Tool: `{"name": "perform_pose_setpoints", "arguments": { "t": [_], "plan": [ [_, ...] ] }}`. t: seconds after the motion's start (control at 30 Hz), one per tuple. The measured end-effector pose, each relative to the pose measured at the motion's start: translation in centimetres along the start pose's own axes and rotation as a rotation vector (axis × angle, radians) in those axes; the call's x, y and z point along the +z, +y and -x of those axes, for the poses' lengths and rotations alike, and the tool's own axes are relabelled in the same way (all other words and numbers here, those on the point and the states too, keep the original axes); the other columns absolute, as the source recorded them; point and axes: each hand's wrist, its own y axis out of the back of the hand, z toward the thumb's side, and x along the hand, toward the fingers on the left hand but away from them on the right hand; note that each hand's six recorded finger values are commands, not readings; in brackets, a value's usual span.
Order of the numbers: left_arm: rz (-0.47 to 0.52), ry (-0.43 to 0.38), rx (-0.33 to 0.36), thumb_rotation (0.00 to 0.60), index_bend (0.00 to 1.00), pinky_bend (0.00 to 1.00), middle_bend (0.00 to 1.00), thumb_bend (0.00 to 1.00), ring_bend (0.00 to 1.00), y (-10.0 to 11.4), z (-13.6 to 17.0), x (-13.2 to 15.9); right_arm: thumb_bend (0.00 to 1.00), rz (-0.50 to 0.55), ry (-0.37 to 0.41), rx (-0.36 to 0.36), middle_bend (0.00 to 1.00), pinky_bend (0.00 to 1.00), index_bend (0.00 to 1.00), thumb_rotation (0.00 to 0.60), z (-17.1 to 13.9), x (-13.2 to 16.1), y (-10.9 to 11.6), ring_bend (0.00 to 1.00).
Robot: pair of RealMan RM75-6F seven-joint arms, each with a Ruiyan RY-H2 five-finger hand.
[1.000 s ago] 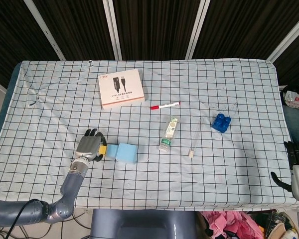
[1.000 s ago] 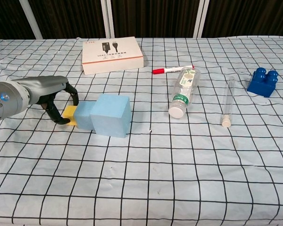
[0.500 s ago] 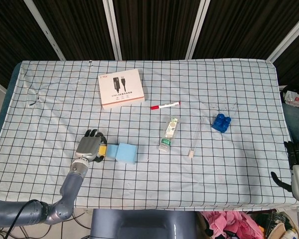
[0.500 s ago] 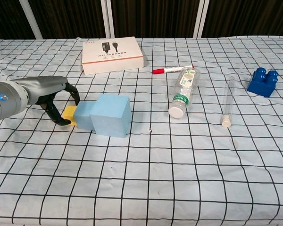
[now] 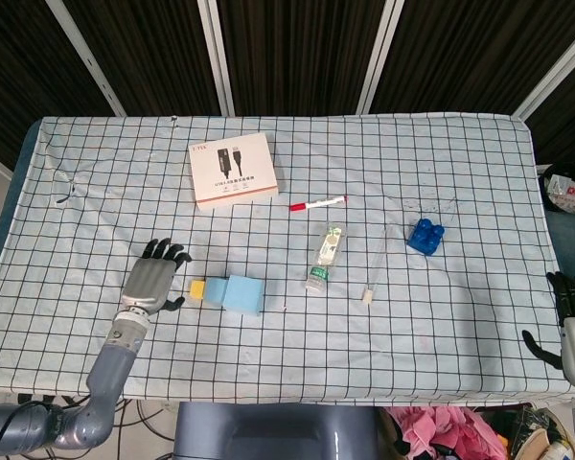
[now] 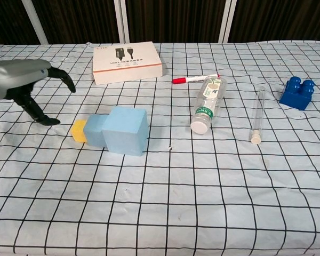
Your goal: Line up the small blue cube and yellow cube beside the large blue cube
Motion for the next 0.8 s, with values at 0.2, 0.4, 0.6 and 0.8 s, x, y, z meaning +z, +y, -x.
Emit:
{"name": "perform_pose_setpoints", "arguments": {
  "t": [0.2,0.4,0.6,0.8],
  "plan": [
    [0.009,-0.021,0.153,0.600,0.24,0.00,0.12,0.21,0.00,2.1,4.3,-3.6,0.21,-0.007,0.009,0.014,0.06,0.11,0.01,0.600,-0.1,0.1,-0.1,0.00],
    [0.077,0.026,0.220,0.600,0.19,0.00,0.08,0.21,0.00,1.6,10.4,-8.6,0.20,-0.023,0.030,0.036,0.05,0.11,0.00,0.600,-0.1,0.3,-0.4,0.00],
    [0.124,0.065,0.272,0.600,0.18,0.00,0.05,0.18,0.00,1.0,14.4,-12.2,0.20,-0.026,0.063,0.039,0.05,0.11,0.00,0.600,0.0,1.2,-0.7,0.00],
    [0.136,0.109,0.302,0.600,0.12,0.00,0.04,0.16,0.00,1.4,16.0,-14.9,0.20,-0.035,0.075,0.052,0.05,0.11,0.00,0.600,0.2,1.8,-1.3,0.00]
  ]
}}
